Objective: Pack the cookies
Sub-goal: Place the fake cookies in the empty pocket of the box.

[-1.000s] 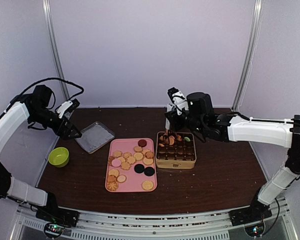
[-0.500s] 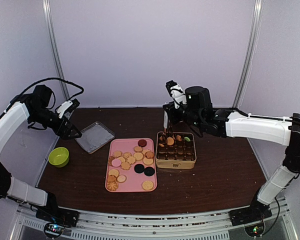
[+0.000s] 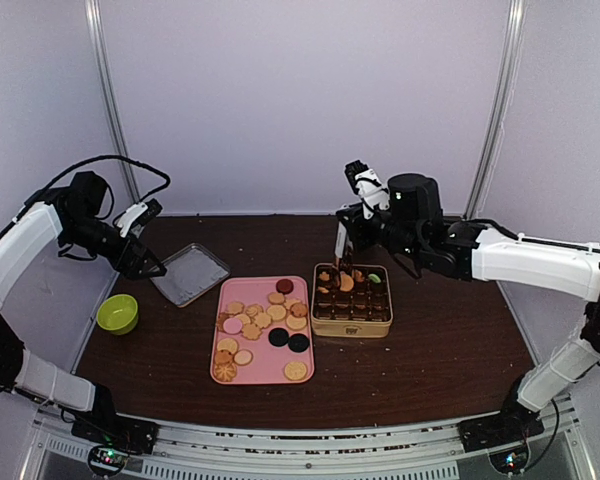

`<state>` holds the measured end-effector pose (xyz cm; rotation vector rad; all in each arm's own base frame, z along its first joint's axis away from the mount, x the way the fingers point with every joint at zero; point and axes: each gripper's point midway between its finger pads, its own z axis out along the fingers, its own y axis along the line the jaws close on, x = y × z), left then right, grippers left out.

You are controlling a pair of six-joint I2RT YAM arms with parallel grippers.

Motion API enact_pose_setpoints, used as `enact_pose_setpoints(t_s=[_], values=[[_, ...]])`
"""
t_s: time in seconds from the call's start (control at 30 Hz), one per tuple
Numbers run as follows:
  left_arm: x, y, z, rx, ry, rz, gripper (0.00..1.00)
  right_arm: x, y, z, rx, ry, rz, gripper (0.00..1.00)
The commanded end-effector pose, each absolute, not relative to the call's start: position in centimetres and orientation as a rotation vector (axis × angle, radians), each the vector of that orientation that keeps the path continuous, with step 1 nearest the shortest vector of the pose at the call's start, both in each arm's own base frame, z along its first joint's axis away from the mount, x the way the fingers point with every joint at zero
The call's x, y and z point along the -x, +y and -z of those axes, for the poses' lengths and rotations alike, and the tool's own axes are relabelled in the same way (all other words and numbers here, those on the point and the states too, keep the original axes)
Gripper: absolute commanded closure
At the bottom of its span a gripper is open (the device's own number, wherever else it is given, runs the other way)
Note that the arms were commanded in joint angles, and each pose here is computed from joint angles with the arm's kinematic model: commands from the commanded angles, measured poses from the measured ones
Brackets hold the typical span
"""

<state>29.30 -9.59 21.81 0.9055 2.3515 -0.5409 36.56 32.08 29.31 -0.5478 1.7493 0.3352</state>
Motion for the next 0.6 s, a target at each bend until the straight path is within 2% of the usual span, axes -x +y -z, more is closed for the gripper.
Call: enact_pose_setpoints(t_s=[0.0,0.57], values=[[-29.4,-9.8,-22.8,-0.890,2.331,0.575,0.03,-35.5,31.5,-31.1,0.546,1.705,-0.355,0.92],[-29.2,-10.4,-22.7,-0.895,2.321,0.633,0.03,-36.1,33.2,-30.7,0.528,1.662,-0.374,0.90]])
